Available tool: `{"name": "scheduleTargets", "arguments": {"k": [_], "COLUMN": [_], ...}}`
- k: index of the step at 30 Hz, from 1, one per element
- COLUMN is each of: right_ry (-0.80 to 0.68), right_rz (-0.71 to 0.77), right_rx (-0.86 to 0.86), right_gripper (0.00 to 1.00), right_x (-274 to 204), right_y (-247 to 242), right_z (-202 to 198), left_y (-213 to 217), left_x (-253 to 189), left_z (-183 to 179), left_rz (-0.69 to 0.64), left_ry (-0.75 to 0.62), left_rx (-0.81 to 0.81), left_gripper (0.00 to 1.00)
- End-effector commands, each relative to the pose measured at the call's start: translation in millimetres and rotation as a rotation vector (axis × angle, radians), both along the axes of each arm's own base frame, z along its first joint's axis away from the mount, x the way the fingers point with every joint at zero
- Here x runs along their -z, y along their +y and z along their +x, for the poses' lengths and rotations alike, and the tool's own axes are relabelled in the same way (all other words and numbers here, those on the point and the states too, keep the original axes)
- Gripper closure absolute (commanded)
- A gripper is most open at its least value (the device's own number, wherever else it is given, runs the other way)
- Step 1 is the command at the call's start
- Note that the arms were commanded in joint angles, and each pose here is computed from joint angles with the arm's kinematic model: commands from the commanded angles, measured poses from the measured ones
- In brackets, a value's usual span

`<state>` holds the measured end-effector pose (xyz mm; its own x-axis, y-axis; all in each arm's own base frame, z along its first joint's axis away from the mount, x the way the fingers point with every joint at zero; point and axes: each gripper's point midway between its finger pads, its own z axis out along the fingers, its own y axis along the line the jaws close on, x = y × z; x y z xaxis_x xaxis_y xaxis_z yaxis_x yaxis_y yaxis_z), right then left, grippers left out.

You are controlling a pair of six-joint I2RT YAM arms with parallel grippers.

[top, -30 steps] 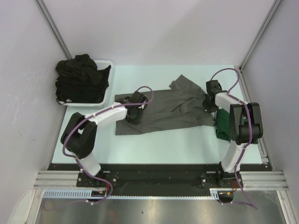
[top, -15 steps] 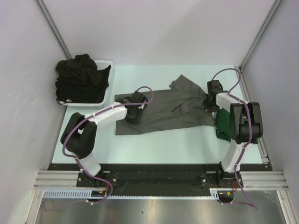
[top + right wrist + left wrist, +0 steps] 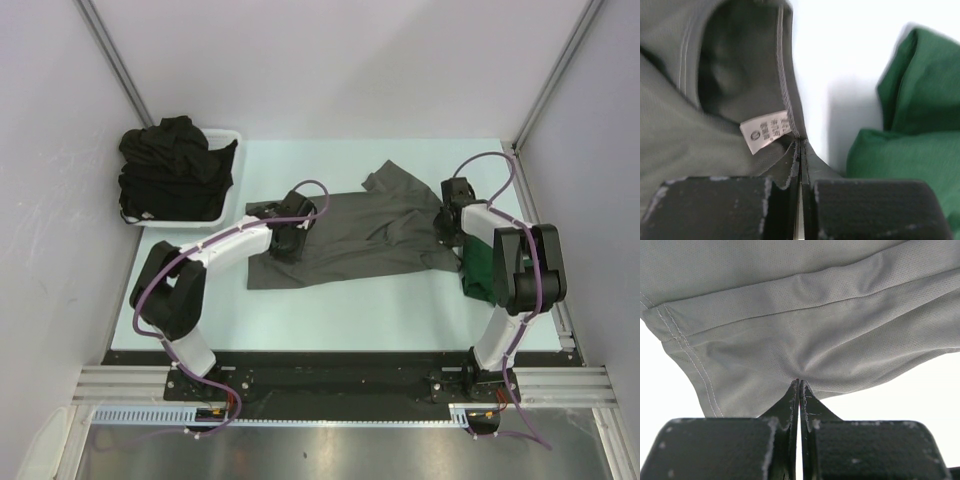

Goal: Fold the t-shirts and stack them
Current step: Fold the flattened tshirt in 1/3 of the way

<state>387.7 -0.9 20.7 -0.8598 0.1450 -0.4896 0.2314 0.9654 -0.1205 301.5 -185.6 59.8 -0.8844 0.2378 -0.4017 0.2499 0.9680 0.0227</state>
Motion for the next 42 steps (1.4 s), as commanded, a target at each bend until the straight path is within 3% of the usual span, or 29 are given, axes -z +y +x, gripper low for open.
{"name": "scheduleTargets", "arguments": {"k": [1, 11, 19, 29, 42], "right_ry": [0.128, 0.122, 0.087, -0.076, -0.082], "right_rz": [-0.032, -0.080, -0.078, 0.023, 0.007], "right_rx": [0.006, 0.029, 0.041, -0.041, -0.114], "right_gripper": [1.00, 1.00, 1.00, 1.00, 1.00], "right_x": [0.6, -31.7, -49.3, -92.8, -105.2], "right_y": [1.1, -13.6, -13.3, 29.3, 42.1], "right_z": [-41.5, -52.2, -57.2, -19.5, -9.9], "left_y": [-7.1, -17.2, -14.0, -3.6, 5.7], "left_x": [-24.7, -53.1, -56.6, -37.5, 5.2], "left_z": [18.1, 38.0, 34.2, 22.0, 32.7], "left_rz": [-0.028, -0.062, -0.072, -0.042, -0.046], "left_ry": [-0.067, -0.131, -0.140, -0.102, -0.003], "left_rx": [0.002, 0.019, 0.016, -0.006, -0.136], "left_gripper": [1.00, 1.00, 1.00, 1.00, 1.00]}}
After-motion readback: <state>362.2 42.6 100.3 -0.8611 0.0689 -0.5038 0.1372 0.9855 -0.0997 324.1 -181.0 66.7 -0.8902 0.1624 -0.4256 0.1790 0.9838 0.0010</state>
